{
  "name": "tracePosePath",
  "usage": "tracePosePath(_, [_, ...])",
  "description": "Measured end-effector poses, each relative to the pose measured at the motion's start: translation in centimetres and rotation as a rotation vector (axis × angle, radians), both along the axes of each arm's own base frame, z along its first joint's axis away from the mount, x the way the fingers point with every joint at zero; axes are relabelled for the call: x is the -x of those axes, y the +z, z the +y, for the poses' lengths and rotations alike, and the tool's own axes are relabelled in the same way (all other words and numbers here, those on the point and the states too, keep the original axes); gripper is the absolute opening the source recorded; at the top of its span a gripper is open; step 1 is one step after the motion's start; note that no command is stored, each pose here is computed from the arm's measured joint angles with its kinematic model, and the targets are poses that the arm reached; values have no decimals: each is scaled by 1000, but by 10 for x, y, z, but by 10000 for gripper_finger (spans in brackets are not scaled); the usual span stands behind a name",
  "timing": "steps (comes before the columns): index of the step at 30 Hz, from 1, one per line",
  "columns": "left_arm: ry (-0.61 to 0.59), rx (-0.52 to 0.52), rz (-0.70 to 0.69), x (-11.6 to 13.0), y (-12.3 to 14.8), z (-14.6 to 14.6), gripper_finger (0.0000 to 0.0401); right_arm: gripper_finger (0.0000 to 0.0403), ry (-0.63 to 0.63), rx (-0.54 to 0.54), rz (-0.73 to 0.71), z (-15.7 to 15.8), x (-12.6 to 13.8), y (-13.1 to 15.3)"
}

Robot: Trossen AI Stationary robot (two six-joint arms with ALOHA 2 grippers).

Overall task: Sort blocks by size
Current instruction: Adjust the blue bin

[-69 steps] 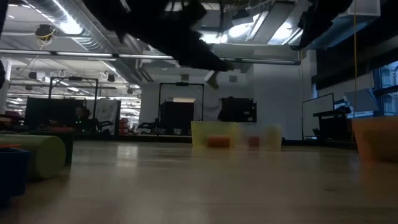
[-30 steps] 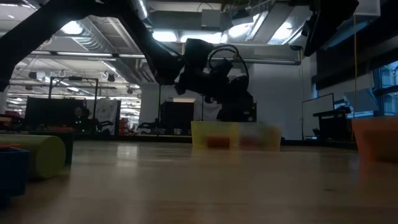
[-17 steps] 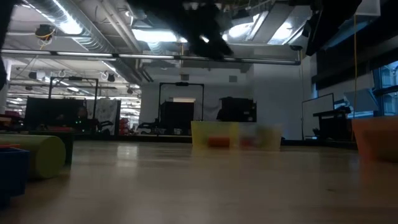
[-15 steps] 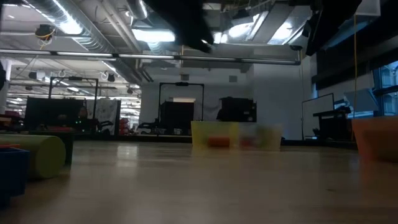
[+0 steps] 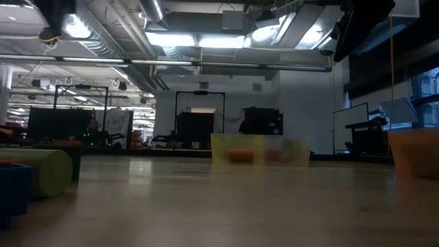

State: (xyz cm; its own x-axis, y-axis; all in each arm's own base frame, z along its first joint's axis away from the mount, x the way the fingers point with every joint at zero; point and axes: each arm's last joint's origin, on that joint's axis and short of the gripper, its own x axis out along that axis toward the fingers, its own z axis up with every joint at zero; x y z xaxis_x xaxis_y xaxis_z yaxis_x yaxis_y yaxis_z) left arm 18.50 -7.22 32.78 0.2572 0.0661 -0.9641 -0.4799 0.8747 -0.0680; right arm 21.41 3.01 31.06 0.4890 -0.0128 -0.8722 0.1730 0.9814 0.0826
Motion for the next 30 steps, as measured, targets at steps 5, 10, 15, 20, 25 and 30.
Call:
tracePosePath(5, [-188,-34,47,8,-30,-23,162,182,0,0,0,0,0,0])
tracePosePath(10, [-310,-77,105,8,-57,-34,155,182,0,0,0,0,0,0])
tracePosePath(15, [-395,-92,220,8,-81,-39,150,182,0,-2,-10,0,-1,0])
tracePosePath(20, [-460,-54,290,4,-99,-44,144,182,0,-3,-23,0,-2,1])
tracePosePath(25, [-476,-61,333,4,-110,-44,143,182,0,-4,-23,0,-2,1])
tracePosePath(30, [-471,-65,345,5,-113,-43,143,182,0,-4,-23,0,-2,1])
